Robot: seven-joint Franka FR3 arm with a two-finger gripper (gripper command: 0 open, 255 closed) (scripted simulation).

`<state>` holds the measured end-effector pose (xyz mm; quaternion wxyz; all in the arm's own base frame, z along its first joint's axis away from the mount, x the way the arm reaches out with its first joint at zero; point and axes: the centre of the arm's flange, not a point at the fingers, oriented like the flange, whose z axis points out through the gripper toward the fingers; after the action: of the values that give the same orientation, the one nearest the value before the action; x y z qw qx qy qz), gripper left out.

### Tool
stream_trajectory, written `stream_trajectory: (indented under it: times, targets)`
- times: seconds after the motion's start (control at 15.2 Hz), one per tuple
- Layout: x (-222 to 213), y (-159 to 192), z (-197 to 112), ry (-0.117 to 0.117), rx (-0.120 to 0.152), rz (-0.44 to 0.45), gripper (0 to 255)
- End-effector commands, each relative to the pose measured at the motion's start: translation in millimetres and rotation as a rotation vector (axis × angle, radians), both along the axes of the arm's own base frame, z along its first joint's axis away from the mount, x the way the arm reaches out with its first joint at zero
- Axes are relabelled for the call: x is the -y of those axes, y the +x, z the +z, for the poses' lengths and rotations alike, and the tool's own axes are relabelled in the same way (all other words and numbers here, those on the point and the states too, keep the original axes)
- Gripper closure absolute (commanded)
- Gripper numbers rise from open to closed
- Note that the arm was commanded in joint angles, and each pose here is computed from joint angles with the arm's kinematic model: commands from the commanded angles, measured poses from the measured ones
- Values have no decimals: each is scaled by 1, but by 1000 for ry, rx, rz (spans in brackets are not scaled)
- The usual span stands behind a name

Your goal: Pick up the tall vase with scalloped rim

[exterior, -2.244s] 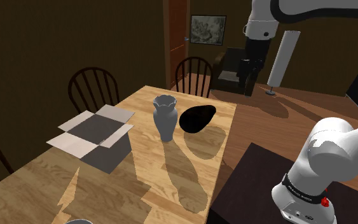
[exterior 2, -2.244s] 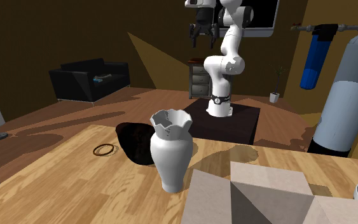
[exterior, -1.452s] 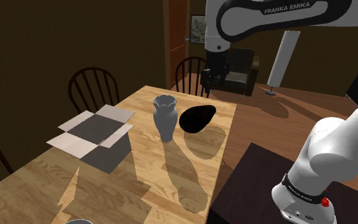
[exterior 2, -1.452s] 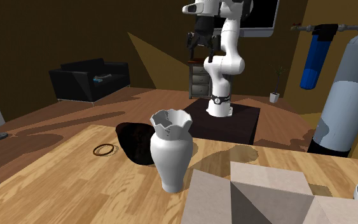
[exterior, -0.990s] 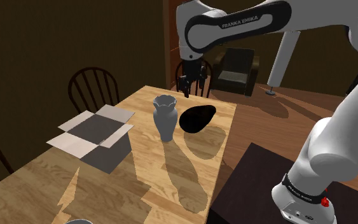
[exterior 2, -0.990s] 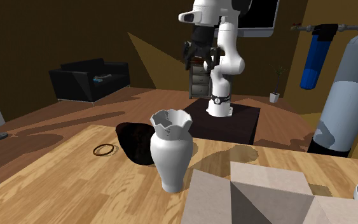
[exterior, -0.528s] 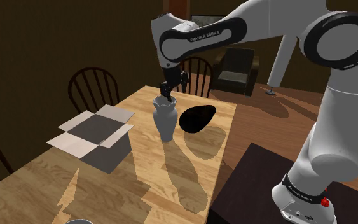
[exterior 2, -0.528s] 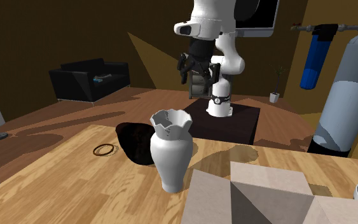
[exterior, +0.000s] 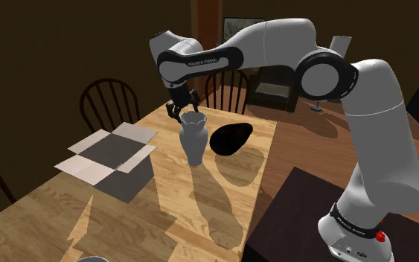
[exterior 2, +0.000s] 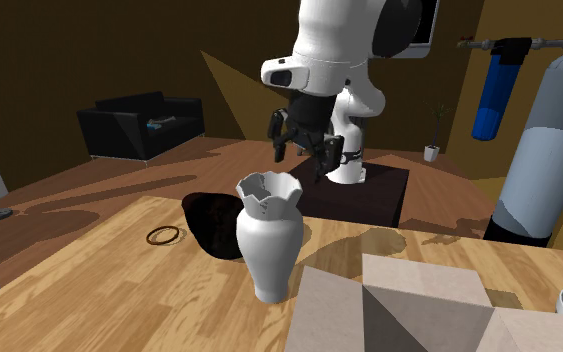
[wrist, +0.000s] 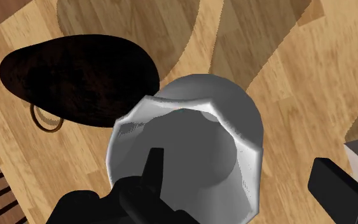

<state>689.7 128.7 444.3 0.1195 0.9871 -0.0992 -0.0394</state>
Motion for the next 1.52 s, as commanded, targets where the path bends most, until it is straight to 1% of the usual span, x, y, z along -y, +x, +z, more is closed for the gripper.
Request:
stream_trajectory:
  times: [0.0, 0.46, 0.59, 0.66, 1.25, 1.45]
  targets:
    - [-6, 24, -16, -14, -6, -5, 0]
    - [-6, 24, -53, -14, -6, -5, 0]
    - [-6, 24, -56, -14, -6, -5, 0]
    - [-6, 24, -55, -14, -5, -5, 255]
    - [-6, 24, -56, -14, -6, -5, 255]
    - [-6, 24, -40, -14, -6, -5, 255]
